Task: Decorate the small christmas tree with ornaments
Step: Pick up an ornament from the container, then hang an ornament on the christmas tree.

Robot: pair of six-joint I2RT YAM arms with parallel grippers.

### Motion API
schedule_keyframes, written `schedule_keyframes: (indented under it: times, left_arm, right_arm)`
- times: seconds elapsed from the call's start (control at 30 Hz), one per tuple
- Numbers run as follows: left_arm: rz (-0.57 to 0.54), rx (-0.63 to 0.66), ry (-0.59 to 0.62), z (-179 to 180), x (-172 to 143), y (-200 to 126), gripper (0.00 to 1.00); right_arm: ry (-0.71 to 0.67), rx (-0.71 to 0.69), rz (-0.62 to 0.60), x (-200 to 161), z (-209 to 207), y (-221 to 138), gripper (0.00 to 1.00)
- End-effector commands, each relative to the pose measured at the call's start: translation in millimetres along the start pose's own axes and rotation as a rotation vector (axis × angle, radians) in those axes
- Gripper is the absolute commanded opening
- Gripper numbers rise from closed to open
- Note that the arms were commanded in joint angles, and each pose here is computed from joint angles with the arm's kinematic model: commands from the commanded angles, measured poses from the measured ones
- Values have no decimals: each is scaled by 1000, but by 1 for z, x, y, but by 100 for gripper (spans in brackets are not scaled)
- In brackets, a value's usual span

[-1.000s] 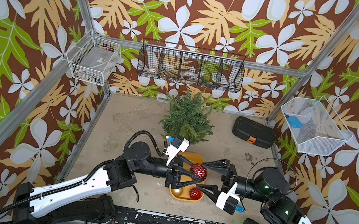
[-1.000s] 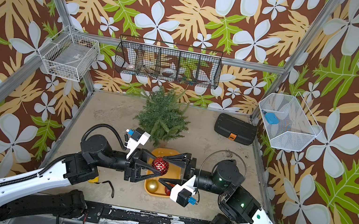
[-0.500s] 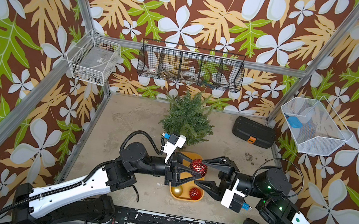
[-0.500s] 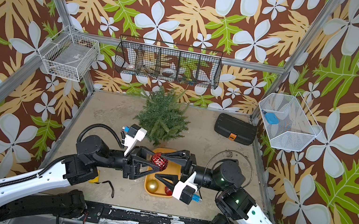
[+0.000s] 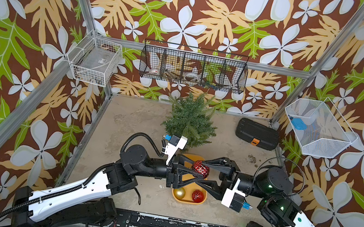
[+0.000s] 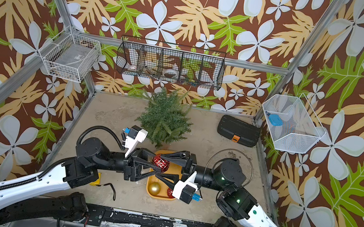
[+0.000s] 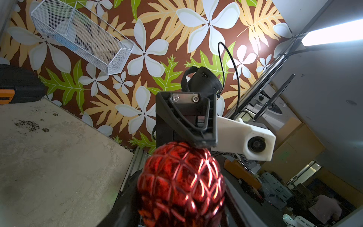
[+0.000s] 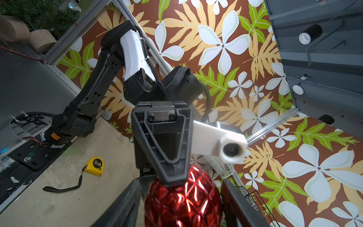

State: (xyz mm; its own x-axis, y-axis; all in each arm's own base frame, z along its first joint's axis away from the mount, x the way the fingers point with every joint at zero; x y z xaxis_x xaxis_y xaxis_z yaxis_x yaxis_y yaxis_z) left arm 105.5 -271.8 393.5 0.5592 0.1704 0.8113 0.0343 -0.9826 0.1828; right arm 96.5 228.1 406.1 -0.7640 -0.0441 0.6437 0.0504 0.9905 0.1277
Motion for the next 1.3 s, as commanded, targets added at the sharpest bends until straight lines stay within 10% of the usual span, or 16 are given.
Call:
schedule_keyframes:
  times: [0.0, 0.33, 0.57, 1.0, 1.27]
  left_arm:
    - [-28, -23, 10, -5, 6, 0, 49]
    - [-24, -17, 3, -3, 4, 0, 50]
    - [-40, 45, 77, -8, 11, -10, 75]
    - [-65, 853, 526, 29, 61, -81, 88]
    - [-155, 1095, 642, 49, 98, -113, 87]
  right_arm:
    - [7, -12, -7, 2, -2, 1, 67]
    - [14, 9, -10, 1, 0, 2, 58]
    - [53, -35, 28, -2, -5, -1, 56]
    - [279, -258, 300, -56, -44, -2, 53]
    - [393, -366, 333, -74, -87, -21, 53]
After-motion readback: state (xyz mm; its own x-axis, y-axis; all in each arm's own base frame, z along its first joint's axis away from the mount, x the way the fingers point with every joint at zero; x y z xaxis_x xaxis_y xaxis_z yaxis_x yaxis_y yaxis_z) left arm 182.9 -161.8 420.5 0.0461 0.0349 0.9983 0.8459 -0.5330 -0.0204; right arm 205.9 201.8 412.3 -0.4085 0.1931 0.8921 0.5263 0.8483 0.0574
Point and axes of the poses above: each gripper's point midway between its finger pads, its own y axis out along the fingers, its own z axis along the line the jaws close on, x = y × z, the point moved 5 cm from there along -y, back along the fingers, and after that the axes turned 5 degrees about y, right-handed, at the moved point
